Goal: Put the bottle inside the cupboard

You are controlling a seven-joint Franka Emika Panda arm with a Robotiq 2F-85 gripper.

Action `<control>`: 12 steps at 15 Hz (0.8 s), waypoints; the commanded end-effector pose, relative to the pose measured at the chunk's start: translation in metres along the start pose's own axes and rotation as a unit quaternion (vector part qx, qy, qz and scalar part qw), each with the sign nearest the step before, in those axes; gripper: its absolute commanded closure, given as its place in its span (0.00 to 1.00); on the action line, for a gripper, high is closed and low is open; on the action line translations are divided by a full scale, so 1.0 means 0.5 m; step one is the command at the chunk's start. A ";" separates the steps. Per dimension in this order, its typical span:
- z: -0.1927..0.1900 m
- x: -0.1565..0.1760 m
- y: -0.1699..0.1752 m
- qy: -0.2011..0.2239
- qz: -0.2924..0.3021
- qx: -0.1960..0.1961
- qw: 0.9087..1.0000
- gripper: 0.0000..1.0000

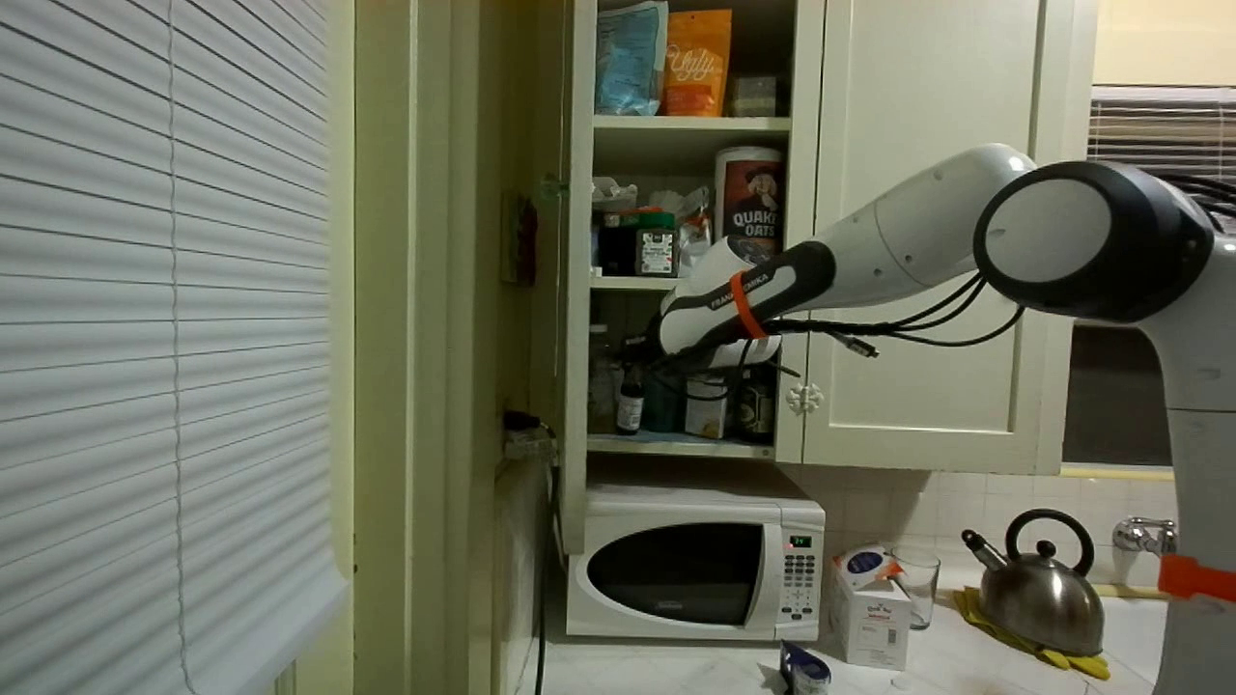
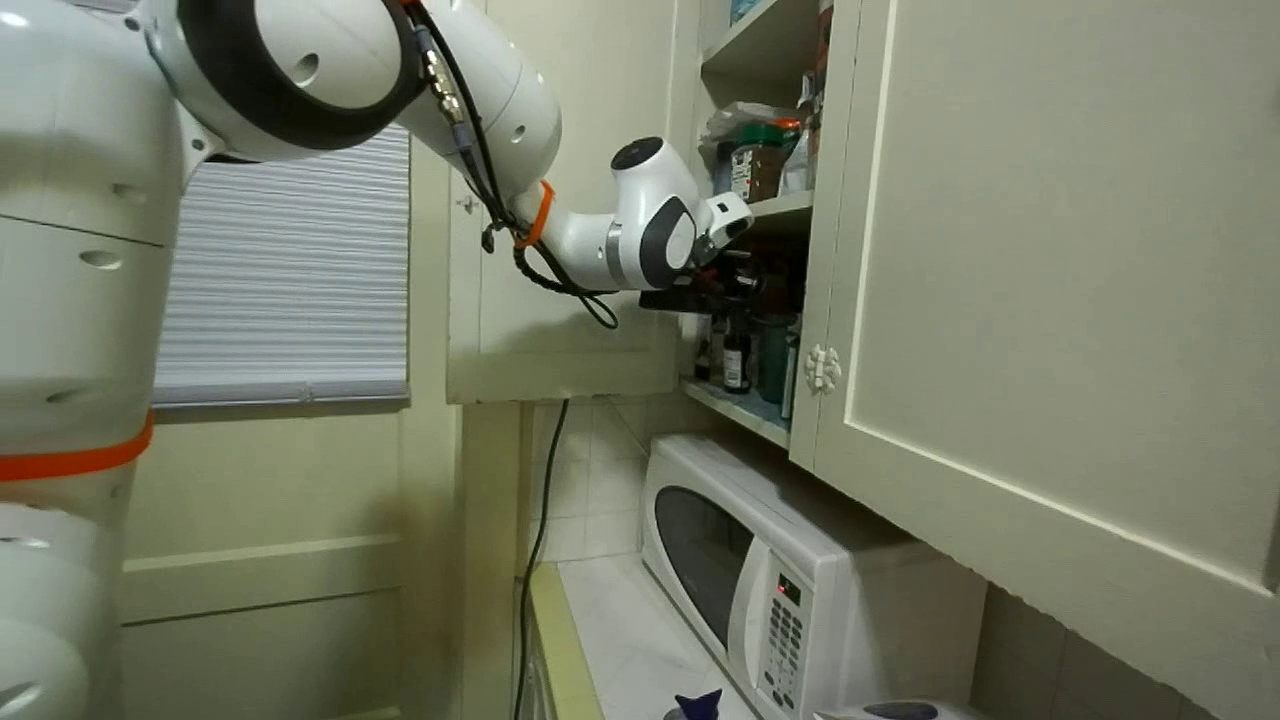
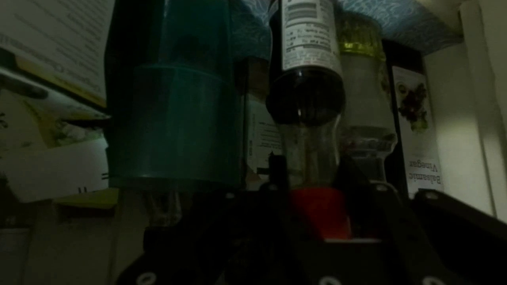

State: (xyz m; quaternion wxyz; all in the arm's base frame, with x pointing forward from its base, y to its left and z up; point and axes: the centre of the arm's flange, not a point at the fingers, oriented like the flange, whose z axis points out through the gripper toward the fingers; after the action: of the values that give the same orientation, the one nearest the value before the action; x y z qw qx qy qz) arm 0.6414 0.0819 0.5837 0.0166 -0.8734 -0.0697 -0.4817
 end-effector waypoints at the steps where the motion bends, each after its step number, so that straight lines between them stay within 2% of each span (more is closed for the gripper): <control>1: 0.029 0.041 -0.019 -0.027 0.002 -0.009 1.000 0.88; 7: 0.033 0.060 -0.018 -0.058 0.007 -0.021 0.998 0.88; 8: 0.035 0.061 -0.015 -0.059 0.007 -0.027 0.998 0.38; 10: 0.037 0.061 -0.011 -0.059 0.010 -0.033 0.998 0.31; 12: 0.036 0.056 -0.008 -0.064 0.014 -0.040 0.997 0.15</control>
State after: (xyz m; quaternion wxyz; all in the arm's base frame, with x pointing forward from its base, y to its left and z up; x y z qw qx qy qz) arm 0.6656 0.0870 0.5952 -0.0028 -0.8980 -0.0533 -0.4367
